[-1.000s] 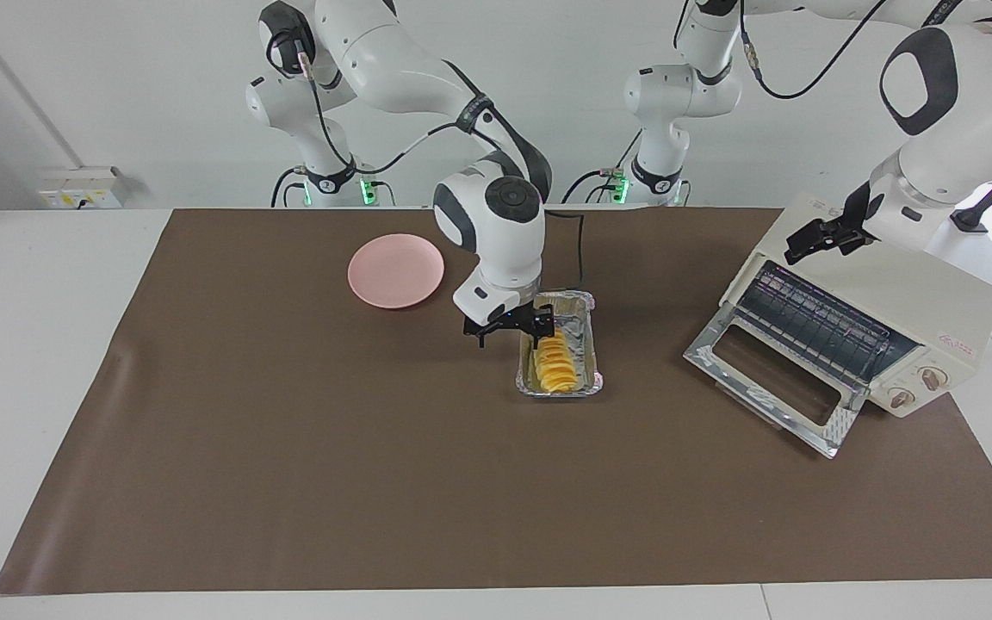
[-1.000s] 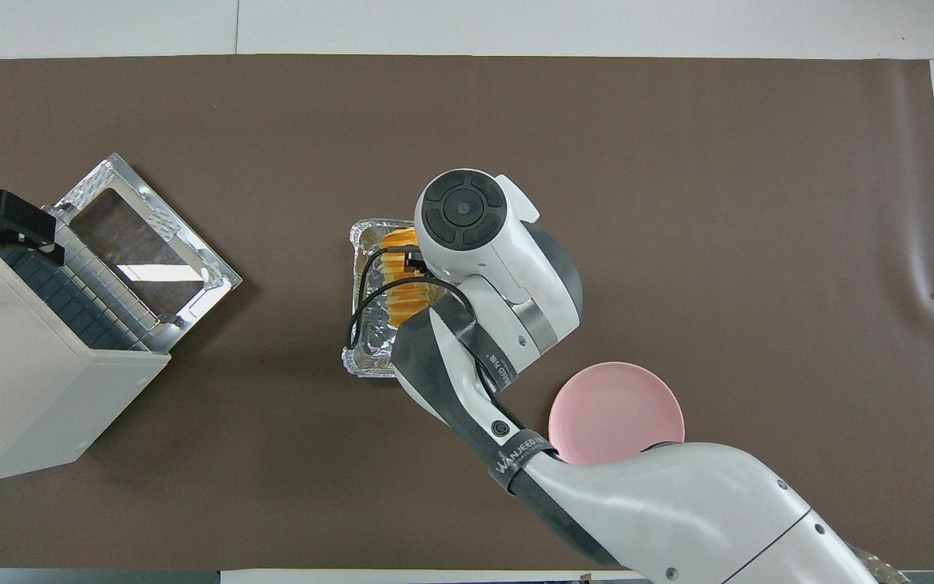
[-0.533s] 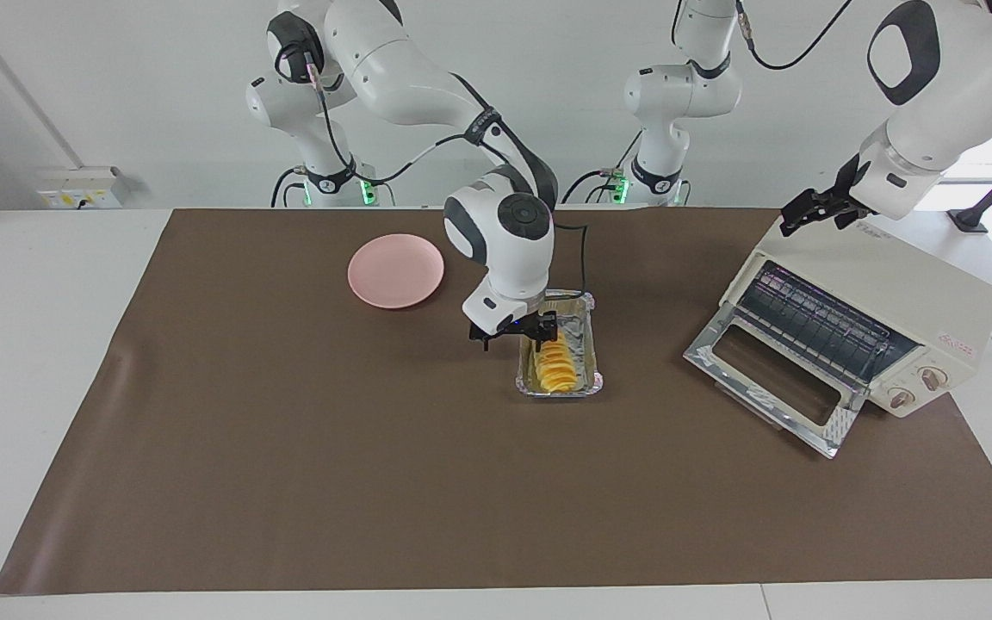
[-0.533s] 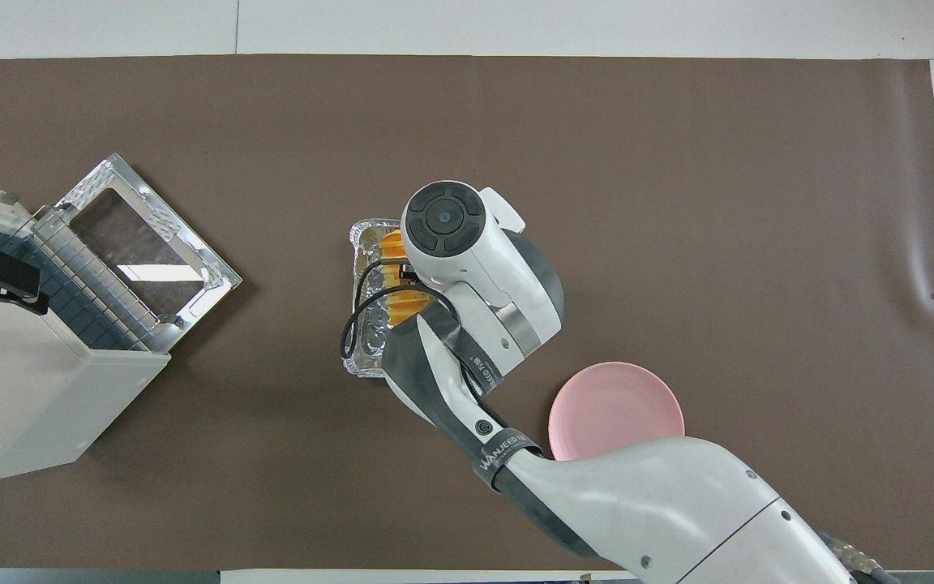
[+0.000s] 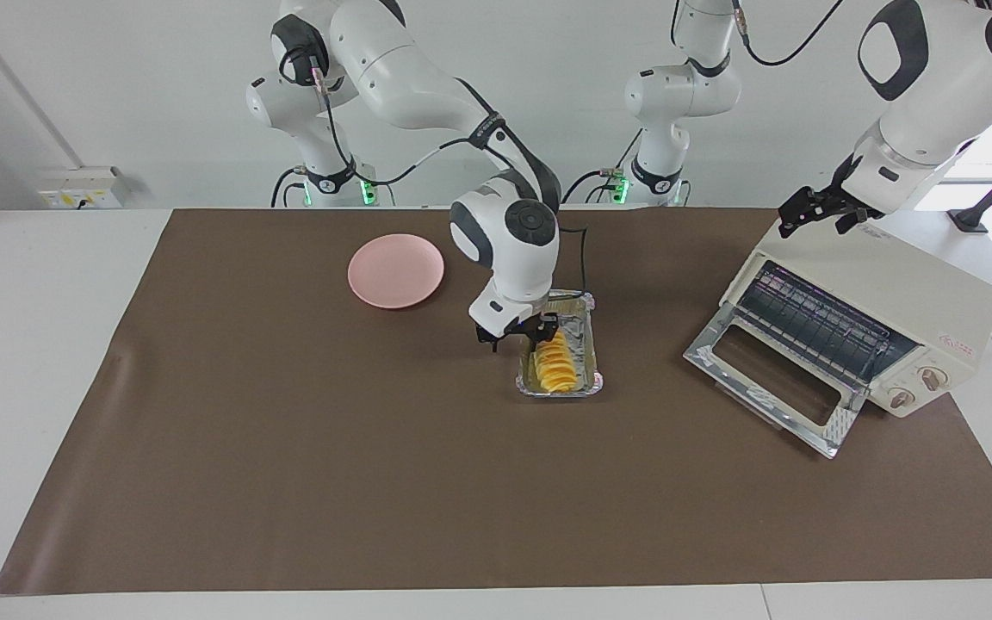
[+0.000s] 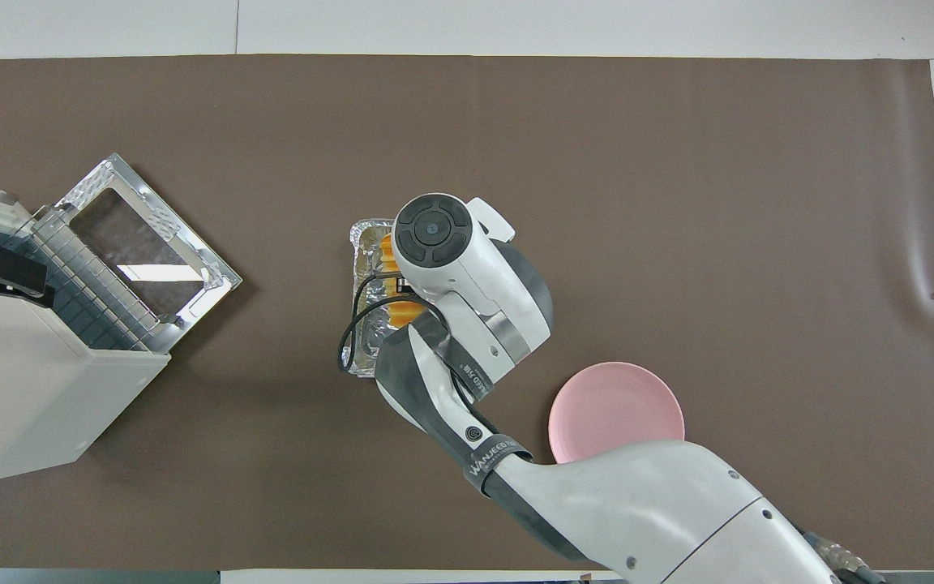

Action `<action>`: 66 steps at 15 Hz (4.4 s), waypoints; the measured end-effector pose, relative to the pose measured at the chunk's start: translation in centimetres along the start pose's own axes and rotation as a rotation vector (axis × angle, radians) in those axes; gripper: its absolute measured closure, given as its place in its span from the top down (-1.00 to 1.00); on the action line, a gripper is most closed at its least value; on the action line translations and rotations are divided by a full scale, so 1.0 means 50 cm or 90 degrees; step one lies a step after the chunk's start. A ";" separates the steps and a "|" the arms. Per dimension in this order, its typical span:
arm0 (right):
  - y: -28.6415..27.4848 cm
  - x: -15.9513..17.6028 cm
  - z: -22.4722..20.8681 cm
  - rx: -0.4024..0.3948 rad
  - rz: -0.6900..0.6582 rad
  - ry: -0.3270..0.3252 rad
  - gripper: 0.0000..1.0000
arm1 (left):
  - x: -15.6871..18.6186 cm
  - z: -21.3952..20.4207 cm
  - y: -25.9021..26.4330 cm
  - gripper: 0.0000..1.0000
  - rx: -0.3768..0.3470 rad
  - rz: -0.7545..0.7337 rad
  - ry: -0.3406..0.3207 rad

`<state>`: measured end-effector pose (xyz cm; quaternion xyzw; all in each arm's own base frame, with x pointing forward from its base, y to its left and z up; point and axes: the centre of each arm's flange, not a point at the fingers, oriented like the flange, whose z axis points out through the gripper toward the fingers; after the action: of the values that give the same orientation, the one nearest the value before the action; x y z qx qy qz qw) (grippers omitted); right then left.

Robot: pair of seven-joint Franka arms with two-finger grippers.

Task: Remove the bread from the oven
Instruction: 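Carry the foil tray with the right gripper away from the robot, then lower the foil tray onto the table and open the right gripper, then grasp the bread slices in the tray with the right gripper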

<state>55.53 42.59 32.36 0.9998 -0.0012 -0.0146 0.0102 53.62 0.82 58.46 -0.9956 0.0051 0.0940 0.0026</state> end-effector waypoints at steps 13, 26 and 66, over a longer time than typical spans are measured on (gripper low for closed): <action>0.049 0.049 -0.037 0.006 0.020 0.021 -0.97 | 0.006 -0.006 0.082 1.00 0.009 0.056 0.021; 0.449 0.228 -0.242 0.060 0.027 0.007 -0.97 | 0.007 -0.009 0.082 1.00 0.009 0.056 0.028; 0.656 0.217 -0.115 0.109 0.060 0.044 1.00 | -0.002 -0.022 0.074 1.00 0.009 0.052 0.036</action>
<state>66.47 9.88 38.46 0.9958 -0.0488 0.0203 -0.0742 53.68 -2.89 59.54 -0.9968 0.0461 0.0655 0.0053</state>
